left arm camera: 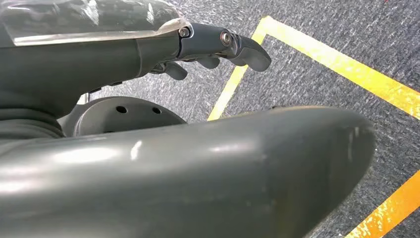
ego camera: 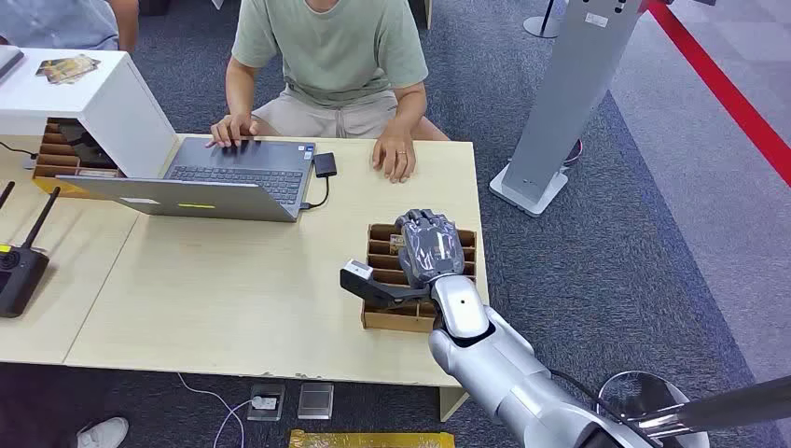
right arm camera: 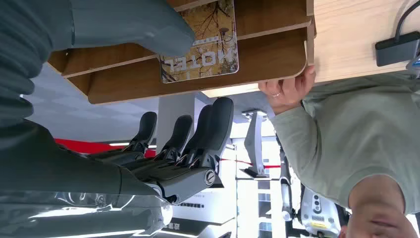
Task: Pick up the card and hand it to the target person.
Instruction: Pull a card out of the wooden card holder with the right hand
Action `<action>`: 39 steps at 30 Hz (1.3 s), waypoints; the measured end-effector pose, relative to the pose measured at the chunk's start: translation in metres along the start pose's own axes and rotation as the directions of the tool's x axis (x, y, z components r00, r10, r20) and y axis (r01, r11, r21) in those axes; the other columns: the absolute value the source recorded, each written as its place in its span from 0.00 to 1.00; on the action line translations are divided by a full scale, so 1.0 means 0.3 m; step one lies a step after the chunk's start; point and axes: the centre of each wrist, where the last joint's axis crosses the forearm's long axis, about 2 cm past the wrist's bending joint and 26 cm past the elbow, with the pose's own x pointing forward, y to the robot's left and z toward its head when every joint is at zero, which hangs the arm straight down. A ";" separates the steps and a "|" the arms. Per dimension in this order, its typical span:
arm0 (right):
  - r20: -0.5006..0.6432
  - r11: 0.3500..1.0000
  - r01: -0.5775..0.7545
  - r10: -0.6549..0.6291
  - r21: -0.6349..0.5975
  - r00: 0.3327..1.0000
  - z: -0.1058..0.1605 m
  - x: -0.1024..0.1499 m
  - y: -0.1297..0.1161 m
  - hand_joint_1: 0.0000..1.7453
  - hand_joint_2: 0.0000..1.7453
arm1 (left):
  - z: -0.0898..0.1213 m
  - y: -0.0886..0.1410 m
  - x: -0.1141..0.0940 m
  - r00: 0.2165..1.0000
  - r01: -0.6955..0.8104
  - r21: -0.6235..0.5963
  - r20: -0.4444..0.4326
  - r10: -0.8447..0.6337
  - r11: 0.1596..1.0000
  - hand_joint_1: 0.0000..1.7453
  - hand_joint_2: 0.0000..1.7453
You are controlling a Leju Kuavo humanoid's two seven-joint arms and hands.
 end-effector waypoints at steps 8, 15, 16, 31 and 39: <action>-0.008 1.000 -0.011 0.011 0.005 1.000 0.001 -0.002 0.004 0.46 1.00 | -0.002 0.004 0.004 1.000 -0.004 -0.003 0.002 0.004 1.000 0.00 0.00; -0.021 1.000 -0.019 0.020 0.017 1.000 0.003 -0.008 0.011 0.47 1.00 | -0.003 0.005 0.005 1.000 -0.010 -0.002 0.005 0.010 1.000 0.00 0.00; -0.022 1.000 -0.021 0.021 0.019 1.000 0.004 -0.009 0.012 0.47 1.00 | -0.003 0.005 0.005 1.000 -0.011 -0.002 0.006 0.011 1.000 0.00 0.00; -0.039 0.999 -0.044 0.045 0.029 0.998 0.003 -0.027 0.022 0.50 1.00 | -0.006 0.013 0.012 1.000 -0.005 -0.004 0.021 0.005 1.000 0.00 0.00; -0.041 0.999 -0.043 0.044 0.029 0.998 0.001 -0.032 0.021 0.51 1.00 | -0.007 0.014 0.013 1.000 -0.008 0.002 0.020 0.008 1.000 0.00 0.00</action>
